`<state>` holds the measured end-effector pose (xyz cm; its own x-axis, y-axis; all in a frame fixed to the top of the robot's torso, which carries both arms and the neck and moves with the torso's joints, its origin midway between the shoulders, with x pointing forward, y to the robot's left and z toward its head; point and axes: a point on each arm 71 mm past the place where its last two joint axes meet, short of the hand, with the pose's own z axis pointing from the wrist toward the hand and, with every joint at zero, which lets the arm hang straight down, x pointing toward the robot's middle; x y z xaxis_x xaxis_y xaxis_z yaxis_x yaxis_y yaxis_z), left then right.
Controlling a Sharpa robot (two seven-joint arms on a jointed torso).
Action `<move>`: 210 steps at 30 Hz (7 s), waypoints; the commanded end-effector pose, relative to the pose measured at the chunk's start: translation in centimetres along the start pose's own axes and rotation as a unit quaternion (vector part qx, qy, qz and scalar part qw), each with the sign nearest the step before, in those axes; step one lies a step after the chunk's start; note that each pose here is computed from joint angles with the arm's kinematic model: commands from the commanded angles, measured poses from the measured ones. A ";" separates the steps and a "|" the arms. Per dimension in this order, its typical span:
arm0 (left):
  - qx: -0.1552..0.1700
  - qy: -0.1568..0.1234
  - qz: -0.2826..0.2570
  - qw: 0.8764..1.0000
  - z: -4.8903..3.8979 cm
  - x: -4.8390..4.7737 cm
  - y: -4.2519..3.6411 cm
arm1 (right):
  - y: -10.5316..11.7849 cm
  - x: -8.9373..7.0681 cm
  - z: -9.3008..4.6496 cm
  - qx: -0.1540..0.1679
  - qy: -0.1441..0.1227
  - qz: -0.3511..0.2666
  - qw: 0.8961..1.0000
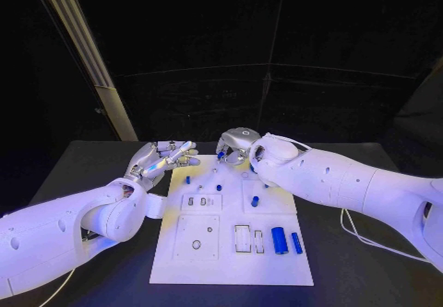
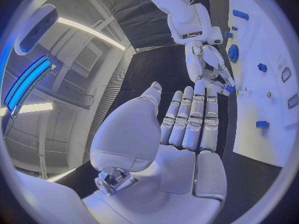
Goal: Assemble the parts on the task board
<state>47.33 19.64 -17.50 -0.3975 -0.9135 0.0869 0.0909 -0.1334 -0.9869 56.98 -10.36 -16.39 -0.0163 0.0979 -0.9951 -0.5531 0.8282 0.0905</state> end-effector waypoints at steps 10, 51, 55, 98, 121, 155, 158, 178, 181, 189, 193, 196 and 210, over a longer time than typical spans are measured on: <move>0.005 0.009 0.000 1.000 0.16 0.20 -0.09 | 0.6 0.2 0.4 -0.006 0.020 -0.014 1.000; 0.002 0.006 0.002 1.000 -0.06 -0.38 -0.26 | -2.9 -2.3 -3.1 0.033 -0.041 0.057 0.997; 0.001 0.004 0.003 1.000 -0.14 -0.57 -0.31 | -4.8 -3.0 -4.7 0.067 -0.030 0.094 0.993; -0.002 0.008 0.001 1.000 0.22 -0.52 -0.04 | -8.5 -1.3 -6.2 0.122 0.124 0.071 0.982; -0.004 0.007 0.002 1.000 0.24 -0.62 0.05 | -8.4 -0.3 -6.3 0.117 0.141 0.062 0.981; -0.008 0.008 0.002 1.000 0.12 -0.72 0.11 | -1.1 -2.0 -4.6 0.015 0.019 0.050 0.998; -0.008 0.009 0.001 1.000 0.15 -0.63 0.11 | 0.1 -1.9 -3.7 0.007 0.018 0.043 0.999; -0.006 0.010 0.001 1.000 0.33 -0.33 0.14 | 3.7 1.1 -1.3 -0.003 0.053 0.015 0.998; -0.006 0.010 0.001 1.000 0.34 -0.29 0.15 | 3.6 1.2 -1.2 0.001 0.054 0.012 0.998; -0.007 0.010 0.001 1.000 0.36 -0.29 0.16 | 3.7 1.2 -0.9 0.005 0.035 0.012 0.999; -0.007 0.011 0.000 1.000 0.39 -0.23 0.18 | 4.1 1.2 -0.7 0.003 0.031 0.013 0.999; -0.007 0.011 0.001 1.000 0.40 -0.24 0.18 | 4.3 1.2 -0.6 0.000 0.034 0.013 0.999; -0.008 0.010 0.001 1.000 0.39 -0.30 0.18 | 4.2 1.4 -0.6 0.004 0.042 0.014 0.999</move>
<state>47.84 19.82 -17.77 -0.4031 -0.9112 0.0850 0.0700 -0.1234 -0.9899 54.12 -6.98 -17.52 -0.1035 0.0768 -0.9917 -0.5468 0.8284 0.1213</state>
